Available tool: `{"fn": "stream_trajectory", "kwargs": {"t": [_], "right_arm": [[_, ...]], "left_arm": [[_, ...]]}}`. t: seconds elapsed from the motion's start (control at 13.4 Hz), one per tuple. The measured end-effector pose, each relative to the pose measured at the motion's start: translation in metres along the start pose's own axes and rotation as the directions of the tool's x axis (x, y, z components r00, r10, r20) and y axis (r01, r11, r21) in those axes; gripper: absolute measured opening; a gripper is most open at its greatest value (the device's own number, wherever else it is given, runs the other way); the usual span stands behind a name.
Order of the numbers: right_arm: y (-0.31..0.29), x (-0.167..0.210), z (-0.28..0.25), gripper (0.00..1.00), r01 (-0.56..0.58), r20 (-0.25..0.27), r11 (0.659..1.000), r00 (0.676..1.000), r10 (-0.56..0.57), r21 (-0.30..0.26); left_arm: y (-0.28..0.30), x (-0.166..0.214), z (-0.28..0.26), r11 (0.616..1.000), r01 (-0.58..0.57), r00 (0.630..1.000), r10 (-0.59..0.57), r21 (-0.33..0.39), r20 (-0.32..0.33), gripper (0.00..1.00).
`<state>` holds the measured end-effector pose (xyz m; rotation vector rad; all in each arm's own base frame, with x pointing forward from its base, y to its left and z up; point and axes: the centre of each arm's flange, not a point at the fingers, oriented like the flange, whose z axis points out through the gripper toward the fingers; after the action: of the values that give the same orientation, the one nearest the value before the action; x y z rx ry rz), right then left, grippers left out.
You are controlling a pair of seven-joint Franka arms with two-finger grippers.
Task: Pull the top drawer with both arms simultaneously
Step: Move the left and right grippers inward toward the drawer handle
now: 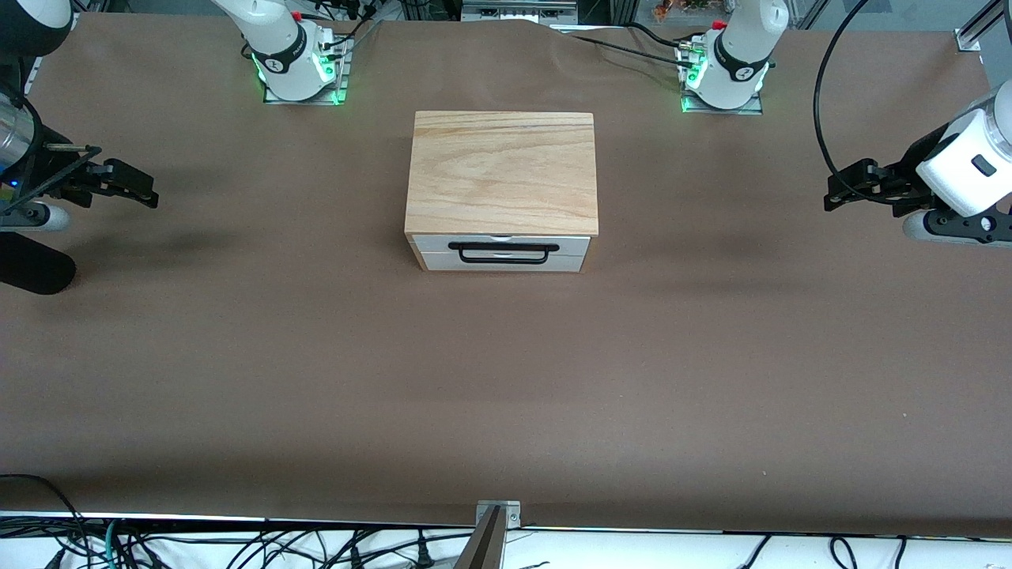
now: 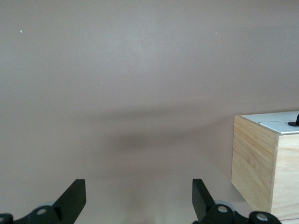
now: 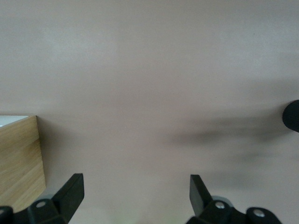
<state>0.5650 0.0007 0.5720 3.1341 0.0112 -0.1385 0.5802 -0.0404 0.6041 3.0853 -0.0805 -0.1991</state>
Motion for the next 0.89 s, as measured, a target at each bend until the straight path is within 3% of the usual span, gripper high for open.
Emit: {"fn": "stream_trajectory", "kwargs": {"t": [0.67, 0.74, 0.89], "right_arm": [[-0.069, 0.004, 0.014, 1.00, 0.094, 0.024, 0.990, 0.995, -0.097, 0.103], [-0.074, 0.006, 0.019, 1.00, 0.096, 0.034, 0.988, 0.994, -0.101, 0.125], [-0.083, 0.013, 0.032, 1.00, 0.079, 0.061, 0.970, 0.994, -0.095, 0.229]], "left_arm": [[-0.002, 0.010, 0.017, 1.000, 0.001, 1.000, -0.001, -0.002, 0.029, 1.00], [0.003, 0.015, 0.025, 1.000, -0.009, 0.999, 0.009, -0.002, 0.044, 1.00], [0.017, 0.028, 0.050, 0.999, -0.032, 0.996, 0.032, -0.004, 0.083, 1.00]]}}
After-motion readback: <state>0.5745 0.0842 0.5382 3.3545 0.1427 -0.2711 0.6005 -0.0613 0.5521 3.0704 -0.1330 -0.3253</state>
